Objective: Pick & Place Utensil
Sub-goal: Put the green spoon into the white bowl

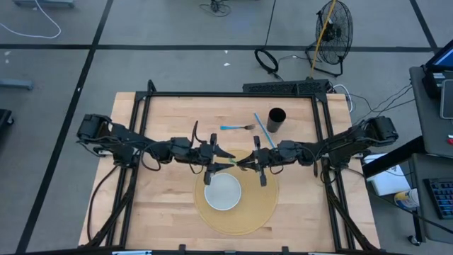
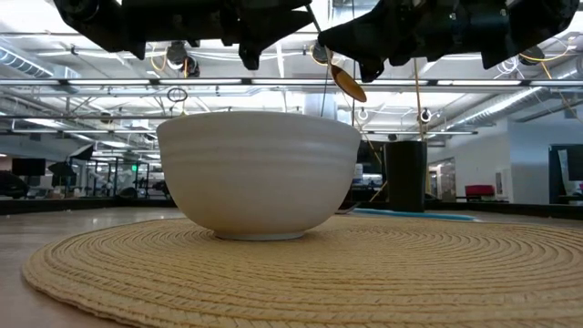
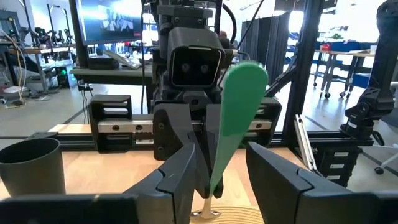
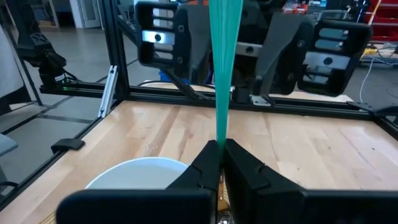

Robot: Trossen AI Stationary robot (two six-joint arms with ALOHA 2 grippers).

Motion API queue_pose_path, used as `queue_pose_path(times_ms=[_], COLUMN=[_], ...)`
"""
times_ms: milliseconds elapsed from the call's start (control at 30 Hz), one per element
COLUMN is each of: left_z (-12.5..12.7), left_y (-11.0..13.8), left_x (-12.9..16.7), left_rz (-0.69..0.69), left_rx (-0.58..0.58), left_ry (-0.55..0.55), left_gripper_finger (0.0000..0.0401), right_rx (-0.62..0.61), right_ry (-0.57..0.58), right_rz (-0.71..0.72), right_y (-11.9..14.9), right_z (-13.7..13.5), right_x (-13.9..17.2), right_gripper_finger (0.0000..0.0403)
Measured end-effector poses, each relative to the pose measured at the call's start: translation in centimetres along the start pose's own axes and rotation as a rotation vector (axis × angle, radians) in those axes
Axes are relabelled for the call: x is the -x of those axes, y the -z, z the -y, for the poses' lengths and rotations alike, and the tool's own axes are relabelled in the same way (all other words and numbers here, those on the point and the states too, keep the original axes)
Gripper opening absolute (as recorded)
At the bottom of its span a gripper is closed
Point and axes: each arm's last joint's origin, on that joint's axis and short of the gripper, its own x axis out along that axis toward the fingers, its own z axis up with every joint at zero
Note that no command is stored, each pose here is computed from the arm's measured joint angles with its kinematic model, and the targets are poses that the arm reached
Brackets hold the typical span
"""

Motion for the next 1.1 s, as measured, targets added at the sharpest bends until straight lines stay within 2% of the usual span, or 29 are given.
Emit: queue_pose_path(times_ms=[233,400,500,700,933,1100], left_z=[-0.06,-0.08,-0.08,-0.08,-0.08,-0.01], left_y=[0.85,0.53,0.55,0.58,0.57,0.57], left_x=[-0.69,-0.97,-0.98,-0.98,-0.97,-0.97], left_rz=[0.008,0.012,0.009,0.006,0.007,0.005], left_rx=[0.017,0.016,0.009,-0.014,-0.008,-0.010], left_ry=[0.005,0.006,0.007,0.007,0.007,0.039], left_gripper_finger=[0.0133,0.0117,0.0094,0.0021,0.0039,0.0021], right_rx=[0.001,0.001,0.001,-0.006,-0.003,-0.007], right_ry=[0.001,0.001,0.001,0.001,0.001,-0.004], right_rz=[-0.002,-0.004,-0.009,-0.010,-0.010,-0.008], right_y=[0.02,0.04,0.08,0.10,0.10,0.09], right_z=[0.03,0.03,0.03,0.03,0.03,0.01], right_x=[0.00,0.00,0.00,0.00,0.01,0.00], right_gripper_finger=[0.0004,0.0004,0.0004,0.0004,0.0004,0.0008])
